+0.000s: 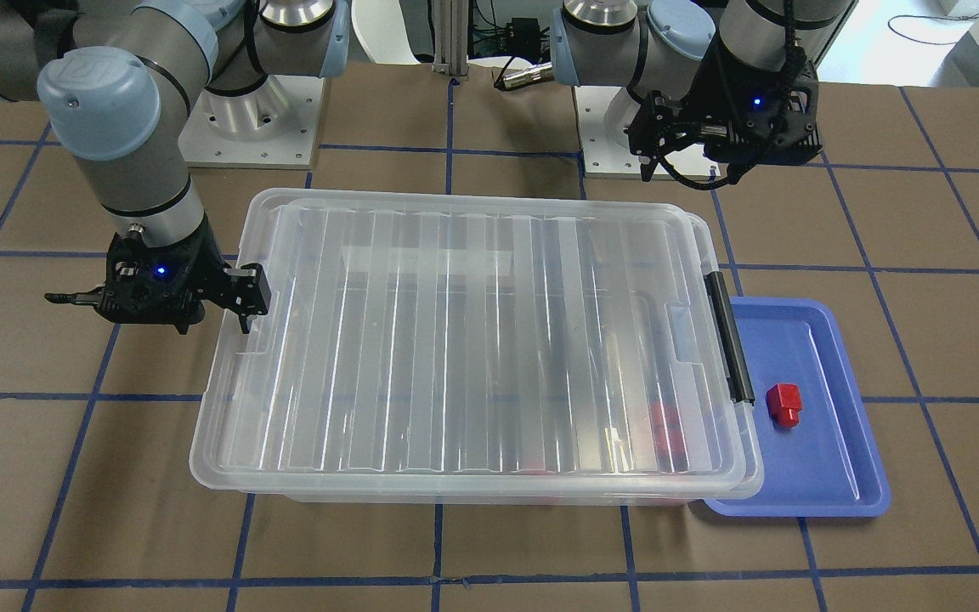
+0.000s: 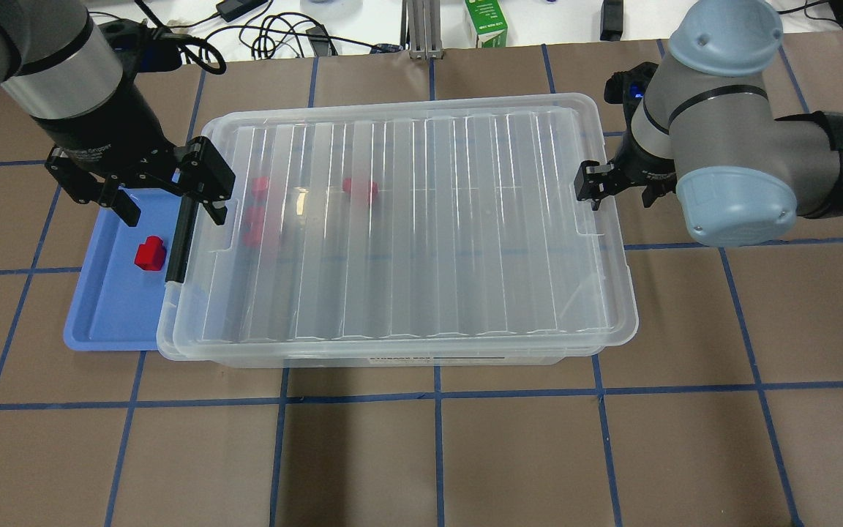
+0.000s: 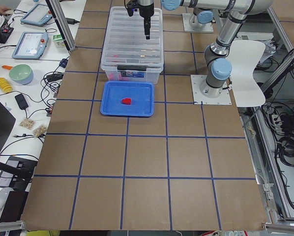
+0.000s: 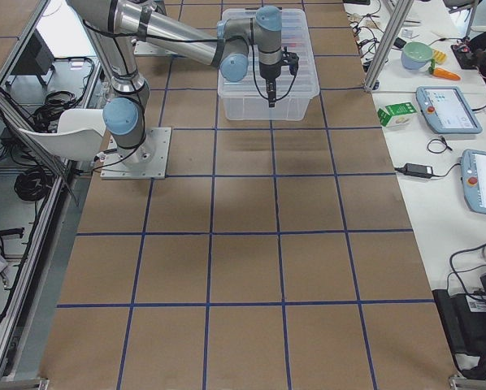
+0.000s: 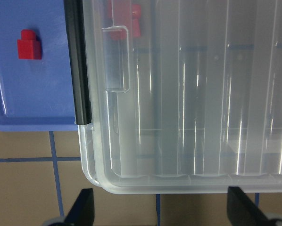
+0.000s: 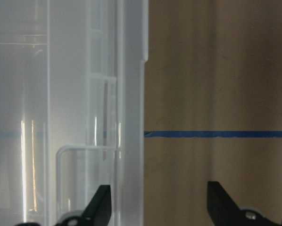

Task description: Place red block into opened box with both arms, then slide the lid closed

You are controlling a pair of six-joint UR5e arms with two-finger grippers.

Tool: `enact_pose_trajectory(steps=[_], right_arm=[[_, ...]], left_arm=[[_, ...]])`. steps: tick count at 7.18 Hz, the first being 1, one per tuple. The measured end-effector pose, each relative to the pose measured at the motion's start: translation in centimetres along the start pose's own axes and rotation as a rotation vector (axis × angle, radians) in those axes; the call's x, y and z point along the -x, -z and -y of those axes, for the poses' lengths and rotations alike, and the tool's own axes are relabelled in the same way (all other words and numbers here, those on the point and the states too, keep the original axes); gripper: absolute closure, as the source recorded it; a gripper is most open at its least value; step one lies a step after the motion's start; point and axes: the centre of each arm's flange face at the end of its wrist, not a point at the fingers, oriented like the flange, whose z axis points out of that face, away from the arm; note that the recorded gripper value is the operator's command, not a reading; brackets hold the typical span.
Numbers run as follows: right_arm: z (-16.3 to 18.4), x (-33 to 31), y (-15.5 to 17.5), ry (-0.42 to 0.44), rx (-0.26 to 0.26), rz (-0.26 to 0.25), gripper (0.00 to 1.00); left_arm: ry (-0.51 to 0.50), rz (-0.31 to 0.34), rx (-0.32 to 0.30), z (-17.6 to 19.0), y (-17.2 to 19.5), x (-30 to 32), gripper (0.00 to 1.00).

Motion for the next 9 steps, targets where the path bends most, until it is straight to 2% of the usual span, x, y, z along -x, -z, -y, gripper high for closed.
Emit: enact_pose_trajectory(steps=[4, 6, 9], right_arm=[[0.5, -3.0, 0.0, 0.011, 0.002, -0.007, 0.30], [0.6, -4.8, -0.1, 0.046, 0.004, -0.014, 0.29], [0.7, -7.7, -0.1, 0.056, 0.012, -0.019, 0.29]], left_arm=[[0.000, 0.000, -0.004, 0.0, 0.2, 0.1, 0.00], [0.009, -0.001, 0.011, 0.0, 0.6, 1.4, 0.00], [0.023, -0.023, 0.019, 1.4, 0.4, 9.7, 0.00]])
